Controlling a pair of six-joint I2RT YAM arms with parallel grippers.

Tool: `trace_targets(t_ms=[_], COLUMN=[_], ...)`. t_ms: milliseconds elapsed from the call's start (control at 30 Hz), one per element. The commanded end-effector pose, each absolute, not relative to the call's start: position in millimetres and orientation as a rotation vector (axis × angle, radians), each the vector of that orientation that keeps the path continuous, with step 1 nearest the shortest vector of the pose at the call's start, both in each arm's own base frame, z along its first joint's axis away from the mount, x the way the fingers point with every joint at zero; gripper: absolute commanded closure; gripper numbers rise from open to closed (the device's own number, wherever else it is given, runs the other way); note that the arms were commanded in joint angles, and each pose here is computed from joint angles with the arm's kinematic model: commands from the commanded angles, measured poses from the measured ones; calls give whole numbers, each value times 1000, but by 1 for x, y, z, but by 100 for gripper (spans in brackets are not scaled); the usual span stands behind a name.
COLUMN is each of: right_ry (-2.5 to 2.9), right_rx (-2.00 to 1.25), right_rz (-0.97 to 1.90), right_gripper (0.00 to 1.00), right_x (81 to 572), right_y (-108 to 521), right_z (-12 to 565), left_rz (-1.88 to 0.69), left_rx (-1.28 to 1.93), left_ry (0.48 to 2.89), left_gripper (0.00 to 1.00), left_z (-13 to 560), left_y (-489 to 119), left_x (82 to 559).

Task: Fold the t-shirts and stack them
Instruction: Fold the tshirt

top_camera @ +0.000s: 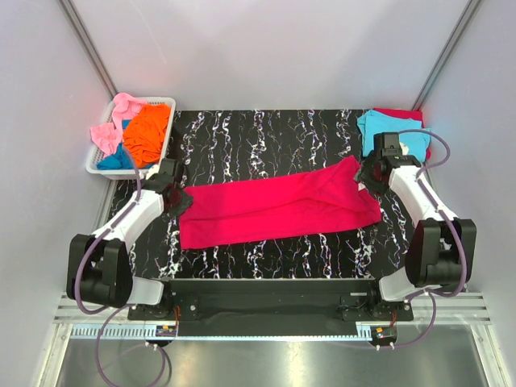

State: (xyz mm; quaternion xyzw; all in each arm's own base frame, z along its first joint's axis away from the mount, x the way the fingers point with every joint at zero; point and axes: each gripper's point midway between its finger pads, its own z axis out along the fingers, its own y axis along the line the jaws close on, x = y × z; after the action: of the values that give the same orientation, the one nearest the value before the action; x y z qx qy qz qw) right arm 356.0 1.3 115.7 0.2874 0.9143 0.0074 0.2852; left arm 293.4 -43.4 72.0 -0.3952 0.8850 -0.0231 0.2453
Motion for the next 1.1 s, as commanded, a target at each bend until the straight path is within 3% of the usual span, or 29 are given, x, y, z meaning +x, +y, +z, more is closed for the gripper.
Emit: trace_targets(t_ms=[0,233,600,1067], right_ry=[2430,2452,2572,2591], right_rx=[643,466,470,438], right_rz=[261,557,579,592], right_gripper=[43,47,59,64], right_x=[374,404,426,439], right_y=[32,75,87,97], right_z=[122,123,68,53], left_rz=[-257,-338,-338,-320], left_rx=[-937,-821,-776,-772], left_ry=[2420,2456,2450,2465], left_gripper=[73,74,74,75], left_z=[81,86,91,86], left_y=[-74,-102,-104,-103], left_x=[318,336,343,344])
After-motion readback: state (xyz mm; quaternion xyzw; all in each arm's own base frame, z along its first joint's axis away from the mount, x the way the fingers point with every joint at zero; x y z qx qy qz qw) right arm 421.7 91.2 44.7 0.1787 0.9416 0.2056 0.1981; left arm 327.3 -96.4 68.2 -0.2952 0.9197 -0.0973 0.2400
